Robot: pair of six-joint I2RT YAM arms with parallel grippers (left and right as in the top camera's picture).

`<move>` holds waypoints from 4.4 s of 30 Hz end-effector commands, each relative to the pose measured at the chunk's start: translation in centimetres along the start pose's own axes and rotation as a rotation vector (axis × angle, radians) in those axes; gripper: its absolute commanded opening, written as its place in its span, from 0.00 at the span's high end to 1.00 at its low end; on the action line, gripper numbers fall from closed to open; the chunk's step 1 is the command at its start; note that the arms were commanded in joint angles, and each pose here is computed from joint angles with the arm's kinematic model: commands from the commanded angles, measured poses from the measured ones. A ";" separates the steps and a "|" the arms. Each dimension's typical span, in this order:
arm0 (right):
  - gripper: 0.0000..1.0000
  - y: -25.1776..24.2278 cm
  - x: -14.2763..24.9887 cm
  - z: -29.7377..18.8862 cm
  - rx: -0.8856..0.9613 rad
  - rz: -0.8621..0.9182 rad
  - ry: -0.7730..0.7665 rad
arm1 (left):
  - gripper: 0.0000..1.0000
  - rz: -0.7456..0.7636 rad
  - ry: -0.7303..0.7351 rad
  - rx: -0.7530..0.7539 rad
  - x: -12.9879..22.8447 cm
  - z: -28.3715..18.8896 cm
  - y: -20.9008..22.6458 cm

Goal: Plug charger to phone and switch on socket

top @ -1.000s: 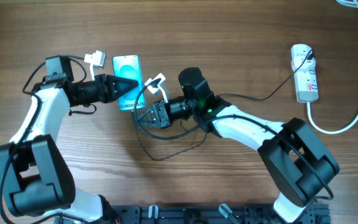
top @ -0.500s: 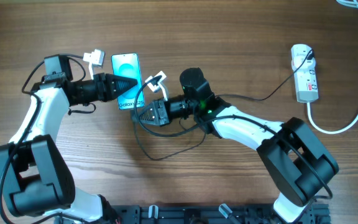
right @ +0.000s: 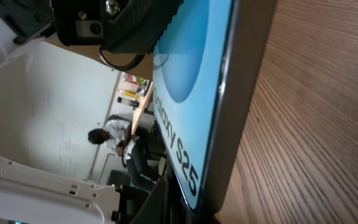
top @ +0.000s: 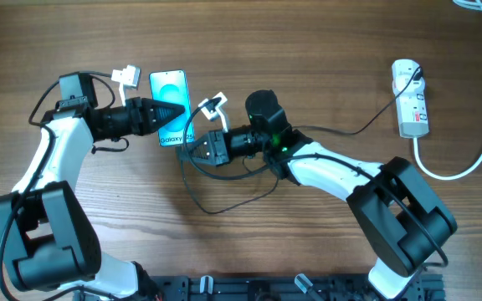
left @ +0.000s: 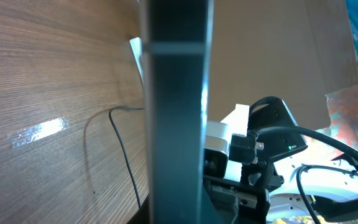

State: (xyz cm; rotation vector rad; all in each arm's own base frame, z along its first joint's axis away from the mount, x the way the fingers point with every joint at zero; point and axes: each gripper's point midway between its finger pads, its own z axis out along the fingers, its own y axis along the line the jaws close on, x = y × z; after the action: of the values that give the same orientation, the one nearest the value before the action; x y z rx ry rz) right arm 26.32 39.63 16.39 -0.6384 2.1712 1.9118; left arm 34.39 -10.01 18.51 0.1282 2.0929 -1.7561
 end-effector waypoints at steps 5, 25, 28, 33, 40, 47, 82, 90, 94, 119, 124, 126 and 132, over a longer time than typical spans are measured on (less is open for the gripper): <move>0.44 -1.4 -4.5 -2.3 0.066 -0.025 -0.155 | 0.96 -0.002 0.009 0.016 0.7 0.2 -0.3; 0.18 -0.3 -1.3 -2.0 -0.024 -0.097 0.010 | 0.85 -0.010 0.043 0.023 1.3 1.2 -0.6; 0.19 -0.3 -1.4 -2.0 -0.019 -0.097 0.004 | 0.85 0.007 0.078 0.033 1.9 2.4 -1.0; 0.37 -0.5 -1.5 -2.0 -0.011 -0.098 -0.004 | 0.89 0.036 0.115 0.038 2.5 3.6 -1.2; 0.70 -0.7 -1.8 -2.0 0.002 -0.122 -0.017 | 0.93 0.036 0.115 0.039 2.5 3.6 -1.2; 0.96 -0.8 -1.9 -2.0 0.008 -0.122 -0.023 | 0.84 0.035 0.115 0.038 2.5 3.6 -1.2; 0.96 -8.0 -0.7 -3.4 0.333 0.020 -0.058 | 0.00 0.101 0.123 -0.210 2.0 3.3 3.1; 0.96 -11.0 0.3 -4.7 0.497 0.076 -0.066 | 0.00 0.111 0.120 -0.213 1.9 3.3 3.2; 0.96 -11.2 0.4 -4.7 0.505 0.059 -0.059 | 0.00 0.115 0.119 -0.214 1.8 3.3 3.2; 0.95 -14.5 1.1 -7.0 0.719 0.123 -0.093 | 0.00 0.118 0.120 -0.261 1.7 3.1 4.0; 0.95 -14.6 1.4 -7.1 0.724 0.133 -0.085 | 0.00 0.117 0.120 -0.261 1.7 3.1 4.0; 0.95 -14.7 1.5 -7.1 0.726 0.135 -0.082 | 0.00 0.117 0.120 -0.261 1.7 3.1 4.0; 0.94 -14.9 1.4 -7.4 0.745 0.136 -0.088 | 0.00 0.117 0.120 -0.261 1.7 3.1 4.0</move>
State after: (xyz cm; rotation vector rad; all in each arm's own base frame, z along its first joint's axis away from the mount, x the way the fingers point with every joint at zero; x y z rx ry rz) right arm 31.80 31.09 3.65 -0.2482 2.6637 1.0288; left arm 34.85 -12.52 13.57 0.2716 2.3370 -1.4319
